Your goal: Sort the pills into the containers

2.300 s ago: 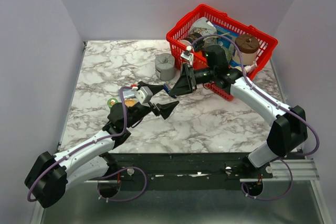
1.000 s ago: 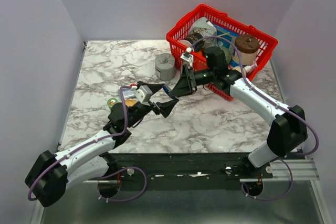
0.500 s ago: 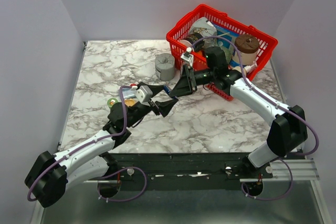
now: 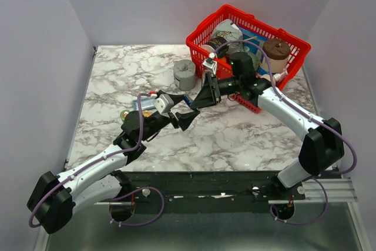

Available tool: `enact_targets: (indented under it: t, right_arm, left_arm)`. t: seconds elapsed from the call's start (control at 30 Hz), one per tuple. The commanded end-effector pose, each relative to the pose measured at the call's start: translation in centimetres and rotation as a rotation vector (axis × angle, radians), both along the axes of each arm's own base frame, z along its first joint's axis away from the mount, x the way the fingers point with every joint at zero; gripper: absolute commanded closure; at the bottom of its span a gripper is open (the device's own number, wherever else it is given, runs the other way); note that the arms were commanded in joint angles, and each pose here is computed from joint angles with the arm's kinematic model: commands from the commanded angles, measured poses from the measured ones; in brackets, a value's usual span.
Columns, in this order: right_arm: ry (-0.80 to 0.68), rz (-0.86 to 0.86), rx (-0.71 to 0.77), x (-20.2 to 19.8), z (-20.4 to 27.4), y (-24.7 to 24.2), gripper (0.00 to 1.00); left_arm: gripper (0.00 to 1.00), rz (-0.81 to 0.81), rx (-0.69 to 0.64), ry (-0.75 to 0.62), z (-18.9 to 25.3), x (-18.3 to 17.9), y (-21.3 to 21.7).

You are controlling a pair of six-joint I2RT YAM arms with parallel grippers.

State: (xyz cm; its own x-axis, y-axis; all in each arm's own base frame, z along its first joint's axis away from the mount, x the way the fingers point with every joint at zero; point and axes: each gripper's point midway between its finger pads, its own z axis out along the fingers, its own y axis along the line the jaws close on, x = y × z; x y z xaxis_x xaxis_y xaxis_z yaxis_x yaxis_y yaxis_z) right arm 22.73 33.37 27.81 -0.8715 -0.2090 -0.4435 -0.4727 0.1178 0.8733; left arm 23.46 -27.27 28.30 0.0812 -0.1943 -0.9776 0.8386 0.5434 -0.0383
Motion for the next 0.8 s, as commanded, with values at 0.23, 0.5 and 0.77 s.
enact_targets:
  t: [0.23,0.5,0.77]
  right_arm:
    - [-0.056,0.031,0.023,-0.5,0.4,0.0,0.21]
    - [-0.128,0.033,0.023,-0.4,0.5,-0.2,0.02]
    - [-0.204,0.066,0.046,-0.7,1.4,-0.5,0.0]
  left_arm:
    - [0.67,-0.075,0.045,-0.046,0.8,-1.9,0.0]
    - [0.69,-0.086,0.027,-0.03,1.0,-2.5,0.5]
    - [0.71,-0.092,0.003,-0.006,1.0,-2.7,1.0]
